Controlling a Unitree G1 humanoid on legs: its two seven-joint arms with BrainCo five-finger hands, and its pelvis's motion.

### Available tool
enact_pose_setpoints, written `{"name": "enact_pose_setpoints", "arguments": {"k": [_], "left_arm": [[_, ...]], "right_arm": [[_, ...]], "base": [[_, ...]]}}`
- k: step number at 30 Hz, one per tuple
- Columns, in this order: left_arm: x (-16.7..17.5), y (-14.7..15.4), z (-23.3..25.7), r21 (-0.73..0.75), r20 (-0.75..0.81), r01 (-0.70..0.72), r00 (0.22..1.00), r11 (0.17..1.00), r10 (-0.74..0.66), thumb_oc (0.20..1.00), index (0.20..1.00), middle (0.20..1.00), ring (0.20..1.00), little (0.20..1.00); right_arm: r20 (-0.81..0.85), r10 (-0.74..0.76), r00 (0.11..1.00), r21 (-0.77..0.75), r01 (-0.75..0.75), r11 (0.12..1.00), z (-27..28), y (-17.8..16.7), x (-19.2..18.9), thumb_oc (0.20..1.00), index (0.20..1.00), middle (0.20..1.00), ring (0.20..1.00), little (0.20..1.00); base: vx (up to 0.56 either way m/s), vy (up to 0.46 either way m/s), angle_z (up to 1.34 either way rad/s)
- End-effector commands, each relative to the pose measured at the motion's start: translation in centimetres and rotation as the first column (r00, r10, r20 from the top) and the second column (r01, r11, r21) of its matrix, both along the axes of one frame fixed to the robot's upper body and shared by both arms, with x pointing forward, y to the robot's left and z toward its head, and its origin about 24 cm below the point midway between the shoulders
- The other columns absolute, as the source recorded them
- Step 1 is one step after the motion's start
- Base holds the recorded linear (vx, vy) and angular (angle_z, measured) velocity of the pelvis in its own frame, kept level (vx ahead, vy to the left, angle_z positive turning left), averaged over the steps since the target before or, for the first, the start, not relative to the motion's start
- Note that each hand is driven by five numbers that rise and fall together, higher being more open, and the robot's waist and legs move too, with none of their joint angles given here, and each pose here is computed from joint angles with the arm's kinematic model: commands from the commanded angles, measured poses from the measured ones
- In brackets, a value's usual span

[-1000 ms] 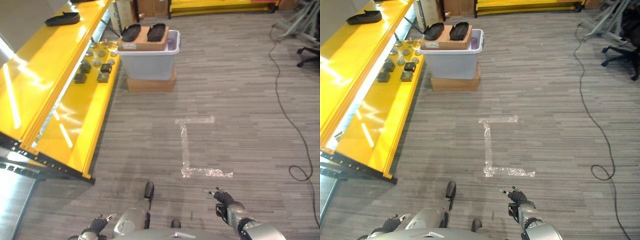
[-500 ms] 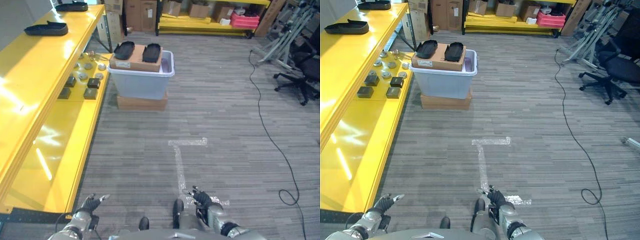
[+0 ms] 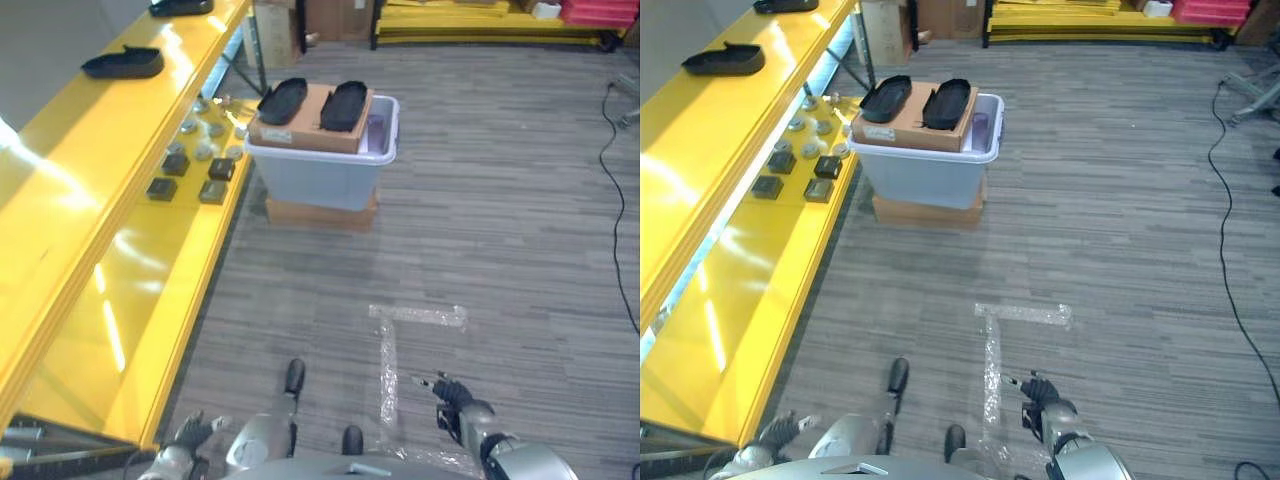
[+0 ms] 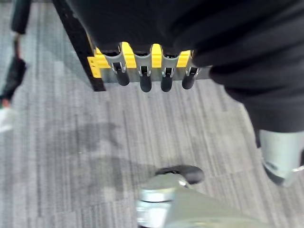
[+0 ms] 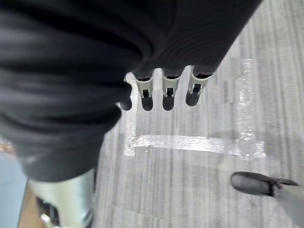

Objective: Move parts from the plastic box to the shelf.

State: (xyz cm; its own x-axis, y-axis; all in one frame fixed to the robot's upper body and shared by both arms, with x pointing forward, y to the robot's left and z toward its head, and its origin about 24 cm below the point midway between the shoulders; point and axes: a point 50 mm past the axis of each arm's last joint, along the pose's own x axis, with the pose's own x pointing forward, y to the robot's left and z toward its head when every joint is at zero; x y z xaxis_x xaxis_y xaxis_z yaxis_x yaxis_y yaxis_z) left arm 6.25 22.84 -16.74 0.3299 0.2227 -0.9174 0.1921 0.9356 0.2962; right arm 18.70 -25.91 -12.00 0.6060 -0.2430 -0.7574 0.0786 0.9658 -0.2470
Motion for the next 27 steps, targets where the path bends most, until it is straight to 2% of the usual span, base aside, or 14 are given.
{"name": "enact_pose_setpoints", "arguments": {"k": [1, 5, 13, 19, 24, 27], "left_arm": [[2.2, 2.6, 0.9, 0.071, 0.035, -0.018, 0.999, 0.997, 0.016, 1.0, 1.0, 1.0, 1.0, 1.0], [2.6, 3.3, 1.2, 0.095, 0.044, -0.038, 0.998, 0.995, 0.034, 1.0, 1.0, 1.0, 1.0, 1.0], [7.5, 2.4, 2.5, 0.098, 0.196, 0.041, 0.979, 0.994, -0.06, 1.0, 1.0, 1.0, 1.0, 1.0], [6.6, 1.0, 1.8, 0.057, 0.175, 0.035, 0.983, 0.998, -0.044, 1.0, 1.0, 1.0, 1.0, 1.0], [6.6, 0.2, 1.6, 0.038, 0.169, 0.038, 0.985, 0.999, -0.044, 1.0, 1.0, 1.0, 1.0, 1.0], [4.7, -0.1, 0.9, 0.032, 0.096, 0.078, 0.992, 0.996, -0.081, 1.0, 1.0, 1.0, 1.0, 1.0]], "right_arm": [[-0.002, 0.057, 0.998, 0.02, -0.056, 0.998, -0.6, 1.9, -0.3, 1.0, 1.0, 1.0, 1.0, 1.0], [0.029, 0.045, 0.999, 0.089, -0.048, 0.995, -0.7, 3.4, 0.1, 1.0, 1.0, 1.0, 1.0, 1.0], [-0.061, 0.004, 0.998, 0.061, 0.0, 0.998, -1.8, 2.4, -2.4, 1.0, 1.0, 1.0, 1.0, 1.0], [-0.123, 0.002, 0.992, 0.037, 0.002, 0.999, -2.4, 1.7, -4.2, 1.0, 1.0, 1.0, 1.0, 1.0], [-0.1, 0.011, 0.995, -0.003, -0.011, 1.0, -1.7, 0.7, -3.2, 1.0, 1.0, 1.0, 1.0, 1.0], [-0.084, -0.007, 0.996, -0.032, 0.004, 0.999, -1.2, -0.4, -2.9, 1.0, 1.0, 1.0, 1.0, 1.0]], "base": [[0.21, 0.173, -0.23], [0.32, 0.124, -0.16], [0.32, -0.118, 0.27], [0.31, -0.223, 0.38], [0.22, -0.134, 0.1], [0.34, -0.013, 0.33]]}}
